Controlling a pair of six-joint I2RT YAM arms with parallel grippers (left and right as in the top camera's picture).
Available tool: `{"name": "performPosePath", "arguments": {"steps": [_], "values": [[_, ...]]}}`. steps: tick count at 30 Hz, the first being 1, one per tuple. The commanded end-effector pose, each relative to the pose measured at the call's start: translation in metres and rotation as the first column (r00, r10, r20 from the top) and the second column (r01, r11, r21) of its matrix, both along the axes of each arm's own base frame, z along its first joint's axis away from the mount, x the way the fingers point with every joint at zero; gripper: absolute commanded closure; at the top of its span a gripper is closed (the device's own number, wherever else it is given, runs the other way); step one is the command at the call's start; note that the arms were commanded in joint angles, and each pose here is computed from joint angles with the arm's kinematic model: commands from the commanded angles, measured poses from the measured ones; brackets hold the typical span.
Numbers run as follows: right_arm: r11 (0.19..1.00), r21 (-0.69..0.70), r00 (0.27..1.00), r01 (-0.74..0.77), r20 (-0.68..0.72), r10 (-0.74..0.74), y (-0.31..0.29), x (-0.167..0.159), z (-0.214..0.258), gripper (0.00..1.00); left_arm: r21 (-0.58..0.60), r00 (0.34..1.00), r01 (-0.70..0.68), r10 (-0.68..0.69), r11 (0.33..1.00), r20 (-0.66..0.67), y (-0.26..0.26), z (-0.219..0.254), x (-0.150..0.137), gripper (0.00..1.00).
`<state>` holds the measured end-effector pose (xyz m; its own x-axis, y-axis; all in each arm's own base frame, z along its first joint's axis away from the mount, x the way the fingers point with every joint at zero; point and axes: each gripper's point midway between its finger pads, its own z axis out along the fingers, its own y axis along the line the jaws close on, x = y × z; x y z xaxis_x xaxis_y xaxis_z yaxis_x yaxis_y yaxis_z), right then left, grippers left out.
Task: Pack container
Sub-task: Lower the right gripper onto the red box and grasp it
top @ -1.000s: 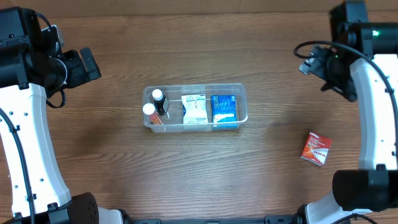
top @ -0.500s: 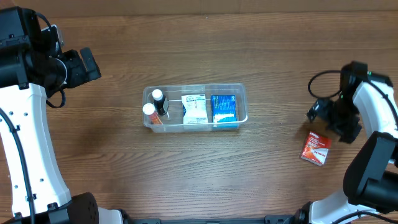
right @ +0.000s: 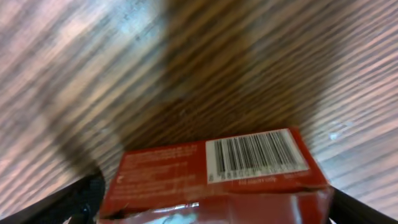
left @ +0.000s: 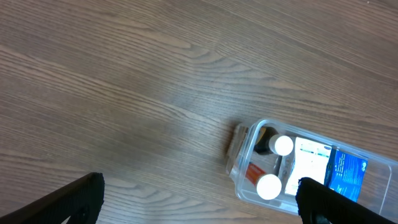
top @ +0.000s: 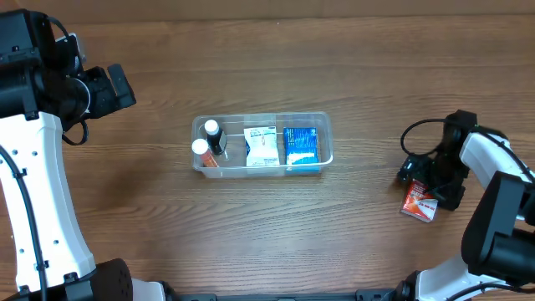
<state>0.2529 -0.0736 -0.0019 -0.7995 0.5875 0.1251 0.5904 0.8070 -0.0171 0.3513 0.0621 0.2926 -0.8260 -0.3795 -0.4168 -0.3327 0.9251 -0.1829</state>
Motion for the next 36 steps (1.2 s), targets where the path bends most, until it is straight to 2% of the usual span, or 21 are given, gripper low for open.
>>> {"name": "performPosePath", "arguments": {"steps": [1, 7, 14, 24, 30, 36], "values": [[1.000, 0.018, 1.000, -0.001, -0.003, 0.001, 0.006, -0.007, -0.006, 0.00, 0.005, 1.000, 0.014, -0.014, 1.000, 0.001, 0.001, -0.001, 0.001, 0.00], [1.000, 0.027, 1.000, 0.000, 0.005, 0.000, 0.008, -0.005, -0.006, 0.04, 0.005, 1.000, 0.014, -0.014, 1.000, 0.000, 0.001, -0.001, 0.001, 0.00], [1.000, 0.028, 1.000, 0.000, 0.005, 0.000, 0.008, -0.005, -0.006, 0.28, 0.004, 1.000, 0.014, -0.014, 1.000, 0.000, 0.001, -0.001, 0.001, 0.00], [0.998, 0.063, 0.999, 0.003, 0.032, -0.005, 0.012, 0.006, 0.004, 0.34, 0.004, 1.000, 0.014, -0.014, 1.000, 0.000, 0.001, -0.001, 0.001, 0.00], [0.994, 0.102, 0.994, -0.027, 0.105, 0.017, 0.023, 0.033, 0.047, 0.37, 0.004, 1.000, 0.014, -0.014, 1.000, 0.000, 0.001, -0.001, 0.001, 0.00], [0.982, 0.037, 0.937, -0.186, 0.307, 0.166, 0.061, 0.071, 0.137, 0.36, 0.004, 1.000, 0.014, -0.014, 1.000, 0.000, 0.001, -0.001, 0.001, 0.00]]}}
